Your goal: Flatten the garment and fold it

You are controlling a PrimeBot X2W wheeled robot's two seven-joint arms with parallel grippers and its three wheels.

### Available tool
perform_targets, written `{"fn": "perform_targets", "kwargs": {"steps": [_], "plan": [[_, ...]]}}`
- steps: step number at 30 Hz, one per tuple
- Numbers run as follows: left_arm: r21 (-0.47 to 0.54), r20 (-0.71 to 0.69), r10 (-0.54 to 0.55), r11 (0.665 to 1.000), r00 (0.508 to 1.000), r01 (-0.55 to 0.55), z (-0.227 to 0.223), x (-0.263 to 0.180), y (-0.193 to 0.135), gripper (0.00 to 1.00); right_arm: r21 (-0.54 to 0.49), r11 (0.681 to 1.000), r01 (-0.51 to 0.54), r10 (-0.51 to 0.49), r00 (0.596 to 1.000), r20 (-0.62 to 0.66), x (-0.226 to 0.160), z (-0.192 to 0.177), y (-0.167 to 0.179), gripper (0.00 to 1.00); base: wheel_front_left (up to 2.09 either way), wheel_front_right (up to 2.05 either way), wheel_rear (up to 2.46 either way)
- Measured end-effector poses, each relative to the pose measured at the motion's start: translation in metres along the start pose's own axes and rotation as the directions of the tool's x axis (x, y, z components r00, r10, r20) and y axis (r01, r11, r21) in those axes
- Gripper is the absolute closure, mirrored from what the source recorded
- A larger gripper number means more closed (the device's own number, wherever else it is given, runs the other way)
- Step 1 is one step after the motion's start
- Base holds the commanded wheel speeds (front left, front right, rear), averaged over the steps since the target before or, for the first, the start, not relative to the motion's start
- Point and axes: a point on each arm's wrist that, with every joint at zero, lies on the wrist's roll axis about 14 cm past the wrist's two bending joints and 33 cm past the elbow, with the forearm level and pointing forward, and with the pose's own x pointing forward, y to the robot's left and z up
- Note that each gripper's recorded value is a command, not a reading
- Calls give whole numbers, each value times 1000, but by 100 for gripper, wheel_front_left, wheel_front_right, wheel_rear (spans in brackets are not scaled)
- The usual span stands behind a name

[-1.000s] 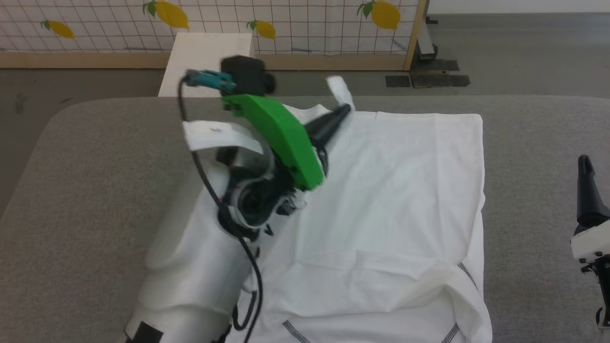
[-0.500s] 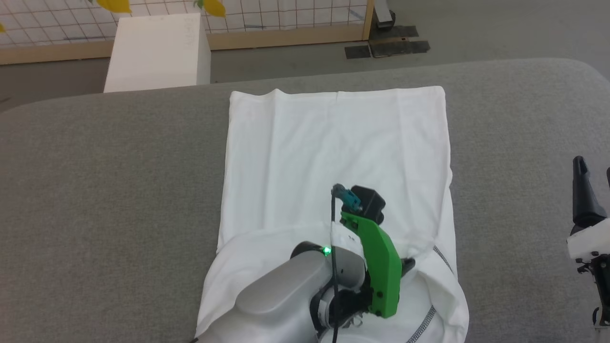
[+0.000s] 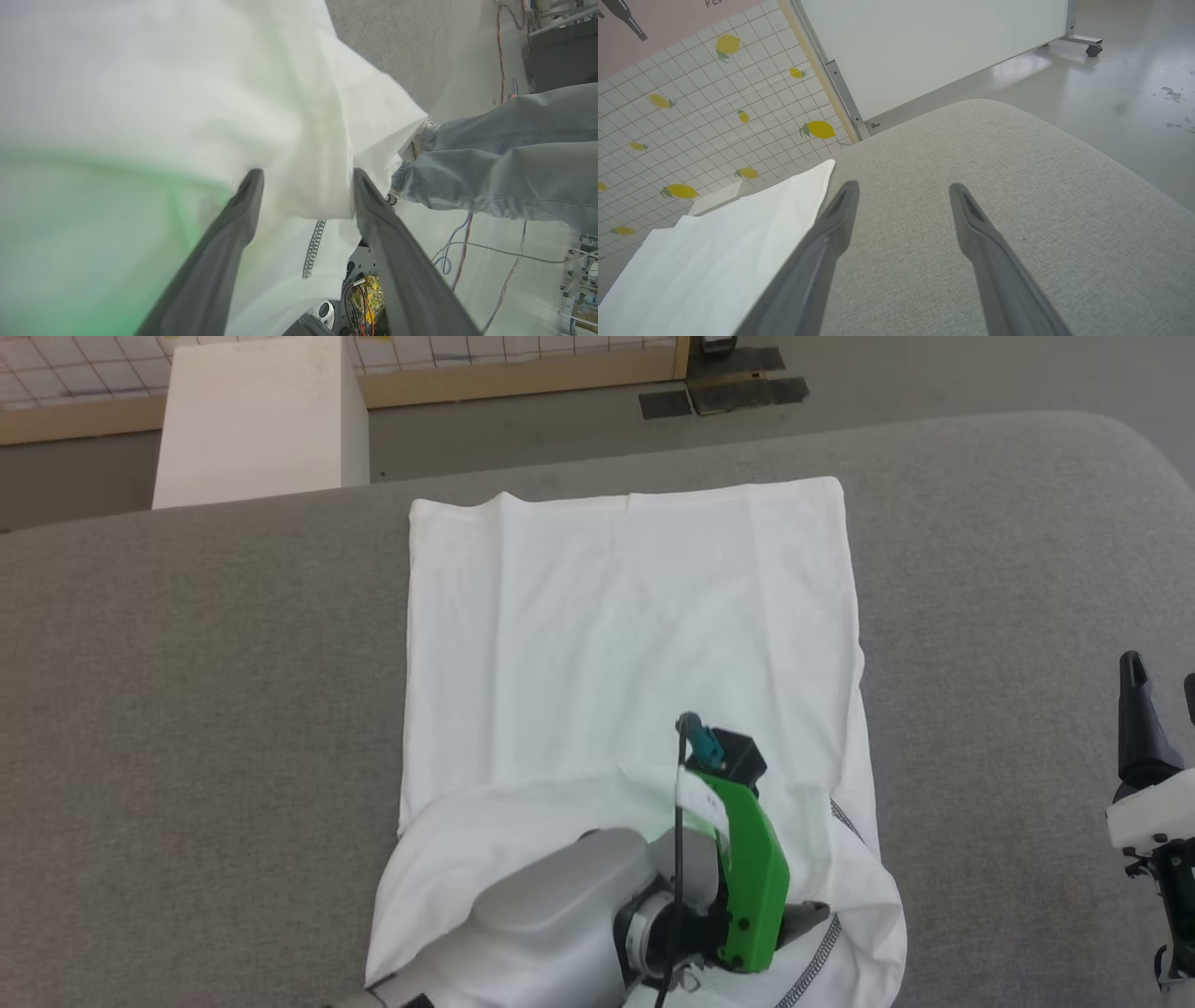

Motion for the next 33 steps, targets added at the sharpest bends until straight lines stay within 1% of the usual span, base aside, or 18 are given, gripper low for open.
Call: {"fn": "perform_targets", "kwargs": {"steps": [5,8,11,13,14,16,18,21,23,26,28,29,31,33], "plan": [[-11,25,-38,999,999,38,22,-20,-14,0,13,999,-32,32,999,19,-1,6,11,0,0,0,0],[-39,104,-61,997,993,65,44,-41,-19,0,14,998,-58,58,998,36,-1,12,20,0,0,0,0],[-66,270,-44,996,962,64,79,-72,-13,0,13,996,-88,87,995,47,-1,17,31,0,0,0,0],[-84,423,-9,995,906,49,107,-101,-4,0,10,994,-109,108,993,52,-1,20,39,0,0,0,0],[-89,495,19,996,869,29,120,-117,4,0,7,992,-122,122,991,52,-1,21,44,0,0,0,0],[-119,629,84,993,773,-11,142,-152,22,0,5,989,-148,147,988,50,0,22,54,0,0,0,0],[-150,733,168,985,660,-84,156,-188,46,0,0,984,-177,177,983,41,0,22,65,0,0,0,0],[-183,842,248,967,478,-179,169,-239,74,0,-9,979,-205,205,978,21,1,20,75,0,0,0,0],[-213,886,287,949,364,-230,171,-267,91,0,-17,976,-216,216,976,3,2,16,79,0,0,0,0],[-275,908,360,899,216,-341,159,-296,124,0,-29,975,-221,221,975,-22,4,12,81,0,0,0,0],[-307,906,396,858,151,-411,148,-309,141,0,-36,974,-225,224,974,-37,5,9,82,0,0,0,0],[-320,903,411,839,127,-439,143,-314,148,0,-39,973,-227,225,973,-48,6,6,82,0,0,0,0],[-333,895,434,801,100,-497,134,-319,158,0,-43,973,-229,226,972,-63,8,3,83,0,0,0,0],[-342,896,438,779,68,-525,130,-325,161,0,-46,972,-230,226,971,-78,11,0,83,0,0,0,0]]}}
